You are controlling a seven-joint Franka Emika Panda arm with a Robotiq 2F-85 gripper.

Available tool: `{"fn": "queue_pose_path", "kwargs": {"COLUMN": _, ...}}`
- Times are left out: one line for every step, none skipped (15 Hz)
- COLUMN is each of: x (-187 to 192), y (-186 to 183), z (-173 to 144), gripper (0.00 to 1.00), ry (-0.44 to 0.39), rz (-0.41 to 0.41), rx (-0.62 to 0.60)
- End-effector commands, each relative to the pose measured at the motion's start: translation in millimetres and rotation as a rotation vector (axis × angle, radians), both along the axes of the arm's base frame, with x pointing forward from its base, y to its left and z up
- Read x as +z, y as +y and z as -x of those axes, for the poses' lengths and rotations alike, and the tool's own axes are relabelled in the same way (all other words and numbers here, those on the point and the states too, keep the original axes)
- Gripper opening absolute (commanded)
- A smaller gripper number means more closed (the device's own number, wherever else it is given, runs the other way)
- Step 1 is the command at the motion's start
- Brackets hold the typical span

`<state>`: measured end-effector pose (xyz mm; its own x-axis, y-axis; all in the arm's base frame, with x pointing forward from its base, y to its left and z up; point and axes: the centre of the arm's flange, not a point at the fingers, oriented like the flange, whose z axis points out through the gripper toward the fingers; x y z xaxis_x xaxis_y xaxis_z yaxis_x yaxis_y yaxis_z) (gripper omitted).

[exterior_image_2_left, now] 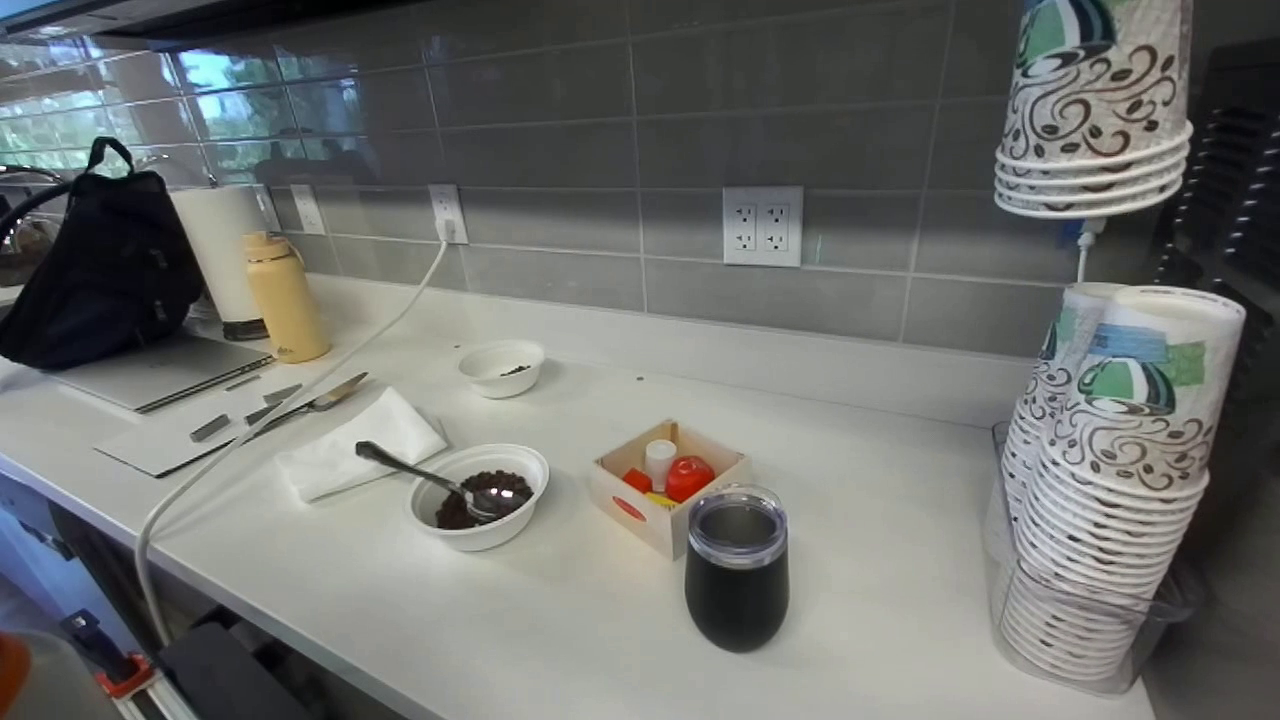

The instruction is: Remove a cup from the stack and put it on the table

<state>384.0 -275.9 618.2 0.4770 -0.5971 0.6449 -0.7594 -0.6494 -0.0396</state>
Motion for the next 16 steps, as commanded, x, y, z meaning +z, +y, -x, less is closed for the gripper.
{"fn": "queue_pose_path", "kwargs": {"x": 7.8, "y": 27.6, "z": 21.8, "gripper": 0.44, "ry": -0.001, "rz": 0.014, "rx": 0.047}}
{"fn": "queue_pose_path", "kwargs": {"x": 1.7, "y": 34.4, "z": 21.4, "gripper": 0.44, "ry": 0.008, "rz": 0.014, "rx": 0.059}}
{"fn": "queue_pose_path", "kwargs": {"x": -4.2, "y": 40.0, "z": 19.8, "gripper": 0.44, "ry": 0.014, "rz": 0.013, "rx": 0.069}}
{"fn": "queue_pose_path", "kwargs": {"x": -14.6, "y": 46.8, "z": 15.0, "gripper": 0.44, "ry": 0.023, "rz": 0.007, "rx": 0.084}}
{"fn": "queue_pose_path", "kwargs": {"x": -25.3, "y": 52.9, "z": 9.8, "gripper": 0.44, "ry": 0.027, "rz": 0.001, "rx": 0.097}}
{"fn": "queue_pose_path", "kwargs": {"x": -38.4, "y": 58.9, "z": 2.8, "gripper": 0.44, "ry": 0.034, "rz": -0.001, "rx": 0.102}}
{"fn": "queue_pose_path", "kwargs": {"x": -49.4, "y": 63.1, "z": -2.7, "gripper": 0.44, "ry": 0.042, "rz": -0.008, "rx": 0.113}}
{"fn": "queue_pose_path", "kwargs": {"x": -61.6, "y": 66.4, "z": -9.0, "gripper": 0.44, "ry": 0.045, "rz": -0.018, "rx": 0.119}}
{"fn": "queue_pose_path", "kwargs": {"x": -74.5, "y": 68.5, "z": -15.4, "gripper": 0.44, "ry": 0.047, "rz": -0.027, "rx": 0.125}}
{"fn": "queue_pose_path", "kwargs": {"x": -87.4, "y": 70.3, "z": -21.5, "gripper": 0.44, "ry": 0.051, "rz": -0.036, "rx": 0.128}}
{"fn": "queue_pose_path", "kwargs": {"x": -100.4, "y": 70.6, "z": -27.7, "gripper": 0.44, "ry": 0.053, "rz": -0.048, "rx": 0.13}}
{"fn": "queue_pose_path", "kwargs": {"x": -112.3, "y": 69.9, "z": -33.3, "gripper": 0.44, "ry": 0.051, "rz": -0.053, "rx": 0.13}}
{"fn": "queue_pose_path", "kwargs": {"x": -124.3, "y": 68.8, "z": -39.2, "gripper": 0.44, "ry": 0.049, "rz": -0.079, "rx": 0.134}}
{"fn": "queue_pose_path", "kwargs": {"x": -136.1, "y": 66.9, "z": -45.1, "gripper": 0.44, "ry": 0.039, "rz": -0.084, "rx": 0.133}}
{"fn": "queue_pose_path", "kwargs": {"x": -148.5, "y": 65.6, "z": -50.5, "gripper": 0.44, "ry": 0.035, "rz": -0.11, "rx": 0.139}}
{"fn": "queue_pose_path", "kwargs": {"x": -160.8, "y": 64.1, "z": -56.2, "gripper": 0.44, "ry": 0.036, "rz": -0.127, "rx": 0.134}}
